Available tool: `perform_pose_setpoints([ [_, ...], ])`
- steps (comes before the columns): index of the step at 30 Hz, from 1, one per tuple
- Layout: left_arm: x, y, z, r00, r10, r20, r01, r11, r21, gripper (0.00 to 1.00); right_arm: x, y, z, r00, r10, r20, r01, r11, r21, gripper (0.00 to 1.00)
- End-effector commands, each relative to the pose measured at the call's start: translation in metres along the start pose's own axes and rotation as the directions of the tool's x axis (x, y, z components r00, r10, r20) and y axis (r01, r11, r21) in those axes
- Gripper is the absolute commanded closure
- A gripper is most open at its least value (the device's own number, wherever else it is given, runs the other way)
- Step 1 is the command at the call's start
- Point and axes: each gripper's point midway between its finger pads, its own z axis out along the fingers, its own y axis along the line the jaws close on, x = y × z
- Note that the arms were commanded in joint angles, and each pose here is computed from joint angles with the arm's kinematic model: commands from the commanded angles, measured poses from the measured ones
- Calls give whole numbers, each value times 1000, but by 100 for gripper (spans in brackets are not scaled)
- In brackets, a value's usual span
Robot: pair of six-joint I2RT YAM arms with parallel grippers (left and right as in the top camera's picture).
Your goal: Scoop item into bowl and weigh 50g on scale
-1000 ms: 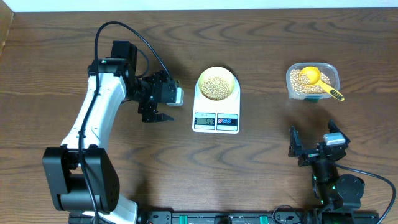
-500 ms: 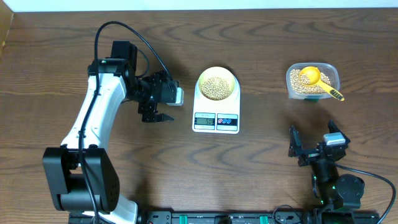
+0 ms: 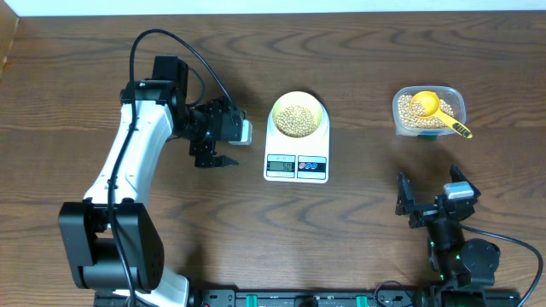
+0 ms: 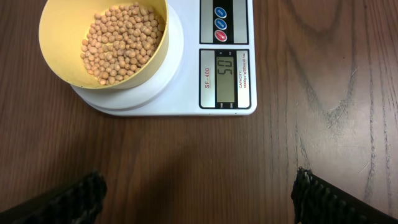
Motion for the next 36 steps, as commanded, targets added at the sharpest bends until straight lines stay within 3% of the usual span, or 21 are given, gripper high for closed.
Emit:
perform_pose_setpoints([
  [1,-4,0,0,1000,14,16,-14,1000,1,2,1,-2,0,1000,-12,-1,12,1000,12,1],
  [17,-5,-1,-1,1000,23,9,-23,1000,-2,3,1,-2,0,1000,-12,-1,12,1000,12,1],
  [34,-61,-8,-58,980,198,-13,-197,964,-181,2,1,-2,0,1000,-12,-1,12,1000,12,1],
  [36,-59,-10,-69,975,209,-75,-221,952,-211,2,1,-2,0,1000,-12,-1,12,1000,12,1],
])
